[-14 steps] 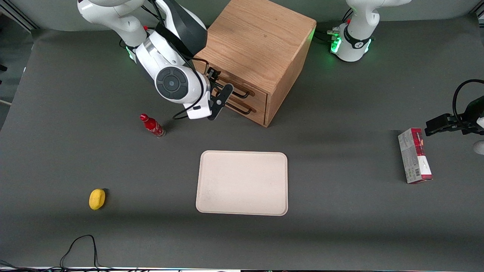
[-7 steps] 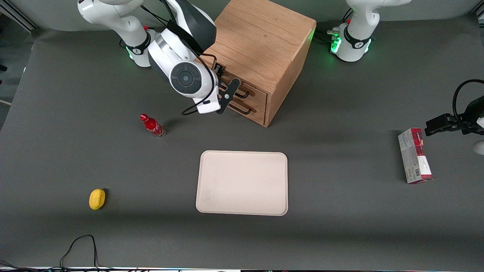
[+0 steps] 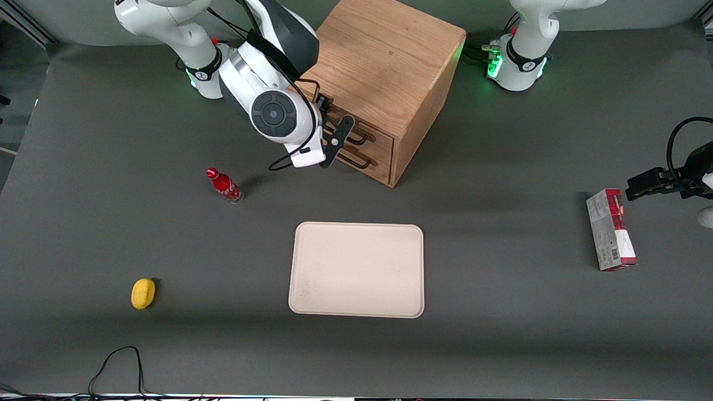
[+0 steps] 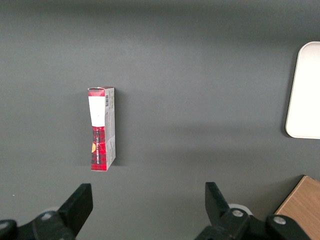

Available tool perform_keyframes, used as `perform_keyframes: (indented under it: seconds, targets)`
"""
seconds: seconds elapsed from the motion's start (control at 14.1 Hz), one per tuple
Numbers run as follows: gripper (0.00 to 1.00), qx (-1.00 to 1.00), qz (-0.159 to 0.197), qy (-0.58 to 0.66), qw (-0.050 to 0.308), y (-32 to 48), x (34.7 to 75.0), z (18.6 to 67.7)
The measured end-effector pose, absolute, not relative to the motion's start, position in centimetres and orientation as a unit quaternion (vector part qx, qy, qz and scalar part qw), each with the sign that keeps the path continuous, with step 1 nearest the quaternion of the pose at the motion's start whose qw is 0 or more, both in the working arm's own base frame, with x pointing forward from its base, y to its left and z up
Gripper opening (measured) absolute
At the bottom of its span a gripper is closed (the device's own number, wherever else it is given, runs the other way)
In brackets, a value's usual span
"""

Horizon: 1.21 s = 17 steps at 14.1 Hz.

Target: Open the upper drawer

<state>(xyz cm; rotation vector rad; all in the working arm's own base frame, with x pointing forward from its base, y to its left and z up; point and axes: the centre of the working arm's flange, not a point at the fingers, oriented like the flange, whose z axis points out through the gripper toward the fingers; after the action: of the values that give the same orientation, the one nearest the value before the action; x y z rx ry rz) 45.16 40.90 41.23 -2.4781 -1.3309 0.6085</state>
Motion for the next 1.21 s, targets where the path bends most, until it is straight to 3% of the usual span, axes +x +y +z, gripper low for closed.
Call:
perform_keyframes:
  seconds: [1.21]
  targets:
    - [1.0,-0.864,0.189,-0.446,0.136,40.5,46.6,40.6]
